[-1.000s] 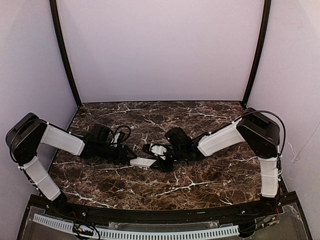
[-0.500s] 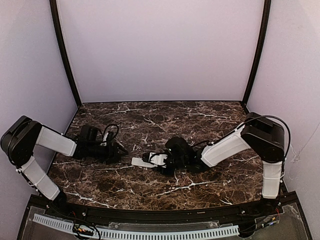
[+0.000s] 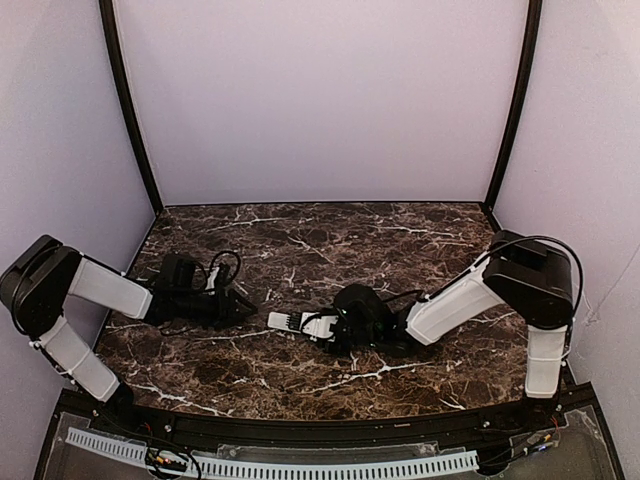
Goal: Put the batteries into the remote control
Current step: Press the battery cover on the remote control.
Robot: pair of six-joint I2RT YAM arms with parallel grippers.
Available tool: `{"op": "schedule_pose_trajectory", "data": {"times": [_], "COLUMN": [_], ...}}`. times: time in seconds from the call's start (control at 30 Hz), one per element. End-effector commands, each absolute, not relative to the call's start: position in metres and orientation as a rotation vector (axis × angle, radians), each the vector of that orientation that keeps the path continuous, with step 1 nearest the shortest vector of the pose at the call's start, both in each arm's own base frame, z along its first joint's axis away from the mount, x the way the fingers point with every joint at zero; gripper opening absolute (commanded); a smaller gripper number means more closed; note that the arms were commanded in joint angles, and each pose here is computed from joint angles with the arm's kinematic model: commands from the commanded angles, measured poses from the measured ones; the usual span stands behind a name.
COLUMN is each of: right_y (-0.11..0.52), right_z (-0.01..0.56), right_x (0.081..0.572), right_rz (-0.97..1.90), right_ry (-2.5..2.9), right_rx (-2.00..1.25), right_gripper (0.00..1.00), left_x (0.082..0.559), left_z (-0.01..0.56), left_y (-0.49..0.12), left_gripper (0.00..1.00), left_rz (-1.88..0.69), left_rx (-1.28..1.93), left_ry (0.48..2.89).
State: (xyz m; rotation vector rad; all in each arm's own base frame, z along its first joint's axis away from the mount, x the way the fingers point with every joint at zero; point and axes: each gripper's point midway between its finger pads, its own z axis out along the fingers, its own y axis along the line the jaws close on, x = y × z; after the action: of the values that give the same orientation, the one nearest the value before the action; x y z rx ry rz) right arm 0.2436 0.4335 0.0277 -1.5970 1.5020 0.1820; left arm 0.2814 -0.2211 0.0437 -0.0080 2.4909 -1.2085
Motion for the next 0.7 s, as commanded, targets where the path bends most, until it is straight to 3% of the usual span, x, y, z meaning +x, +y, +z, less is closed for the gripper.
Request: {"op": "schedule_pose_trajectory", "data": {"times": [0.0, 0.37, 0.67], "right_y": [0.399, 0.395, 0.401], "right_z": [-0.016, -0.017, -0.006], "right_x": [0.234, 0.232, 0.221], "right_rz": [-0.016, -0.142, -0.037], "right_ry": [1.556, 1.454, 1.461], "right_rx": [-1.699, -1.674, -1.668], "right_gripper": [0.00, 0.00, 0.00], "left_x": [0.270, 0.274, 0.284], "left_z": [0.050, 0.054, 0.072], "left_y": [-0.238, -0.242, -0.227], "left_gripper": [0.51, 0.43, 0.50], "left_rz": [-1.241, -1.313, -1.130], "left_rx": [0.125, 0.083, 0.146], "left_ry": [2.449, 2.345, 2.267]}}
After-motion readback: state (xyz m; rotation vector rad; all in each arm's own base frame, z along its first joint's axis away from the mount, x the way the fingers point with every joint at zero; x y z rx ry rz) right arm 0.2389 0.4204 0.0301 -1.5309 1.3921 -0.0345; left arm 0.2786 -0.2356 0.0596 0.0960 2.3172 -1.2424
